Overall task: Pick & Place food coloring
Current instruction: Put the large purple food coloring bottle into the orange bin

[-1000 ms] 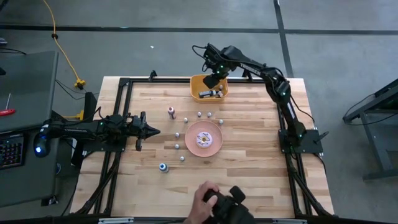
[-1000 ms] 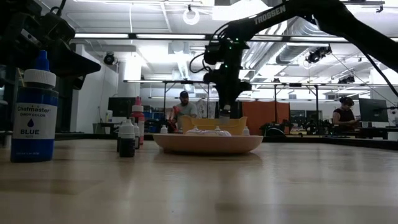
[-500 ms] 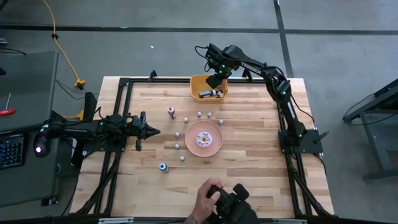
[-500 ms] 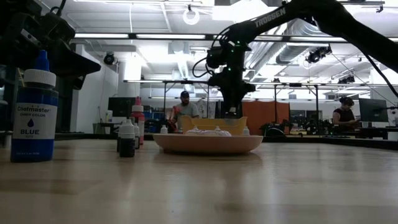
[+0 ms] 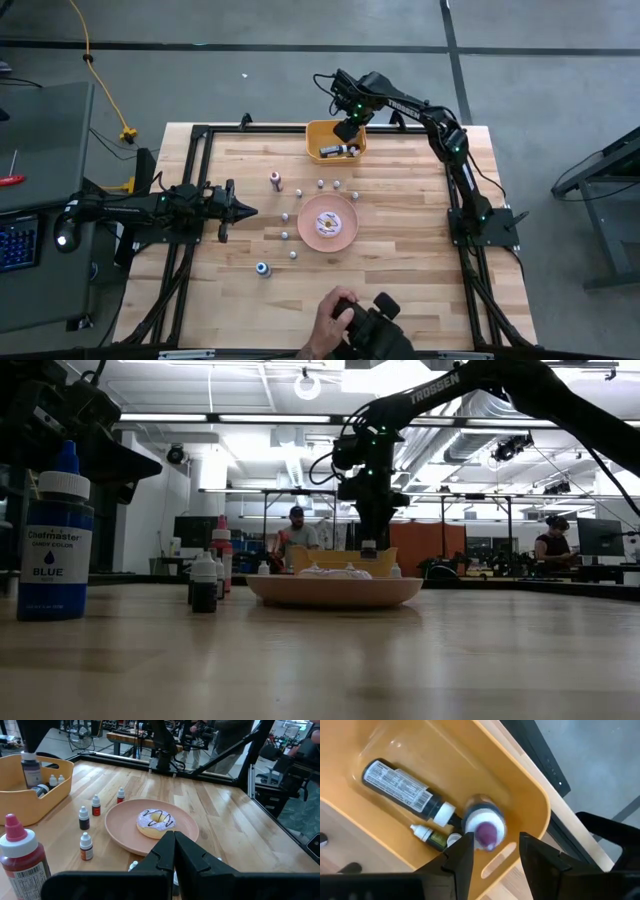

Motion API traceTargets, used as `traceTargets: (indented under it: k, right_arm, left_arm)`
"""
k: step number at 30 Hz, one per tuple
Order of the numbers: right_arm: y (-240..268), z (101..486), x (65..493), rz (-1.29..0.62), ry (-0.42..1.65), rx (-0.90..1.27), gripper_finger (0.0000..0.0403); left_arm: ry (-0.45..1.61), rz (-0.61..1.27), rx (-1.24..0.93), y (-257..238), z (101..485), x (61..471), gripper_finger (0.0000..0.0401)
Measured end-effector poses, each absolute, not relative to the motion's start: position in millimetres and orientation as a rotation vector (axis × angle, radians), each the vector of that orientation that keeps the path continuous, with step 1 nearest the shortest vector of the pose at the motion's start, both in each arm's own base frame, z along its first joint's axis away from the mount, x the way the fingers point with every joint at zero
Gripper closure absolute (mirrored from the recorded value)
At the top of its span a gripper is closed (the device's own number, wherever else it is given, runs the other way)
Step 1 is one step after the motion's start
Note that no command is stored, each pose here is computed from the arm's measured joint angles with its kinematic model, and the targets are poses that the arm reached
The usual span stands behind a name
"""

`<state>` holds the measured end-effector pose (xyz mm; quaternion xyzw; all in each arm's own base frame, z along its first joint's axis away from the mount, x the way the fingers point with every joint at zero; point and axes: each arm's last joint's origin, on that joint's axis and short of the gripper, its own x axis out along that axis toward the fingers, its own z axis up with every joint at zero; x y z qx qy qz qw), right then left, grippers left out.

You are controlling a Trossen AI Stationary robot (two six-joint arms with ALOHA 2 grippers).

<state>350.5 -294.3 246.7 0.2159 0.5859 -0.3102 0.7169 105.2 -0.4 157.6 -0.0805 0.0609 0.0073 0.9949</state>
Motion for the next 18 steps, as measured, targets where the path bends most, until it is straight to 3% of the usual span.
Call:
traceTargets:
  k: [10, 18]
  right_arm:
    - [-298, 249, 352, -0.709, 1.282, 0.395, 0.0236]
    - [-298, 284, 354, -0.74, 1.208, 0.352, 0.0235]
  left_arm:
    - [0.122, 0.014, -0.161, 0, 158, 105, 0.04]
    - [0.123, 0.014, -0.161, 0, 157, 105, 0.04]
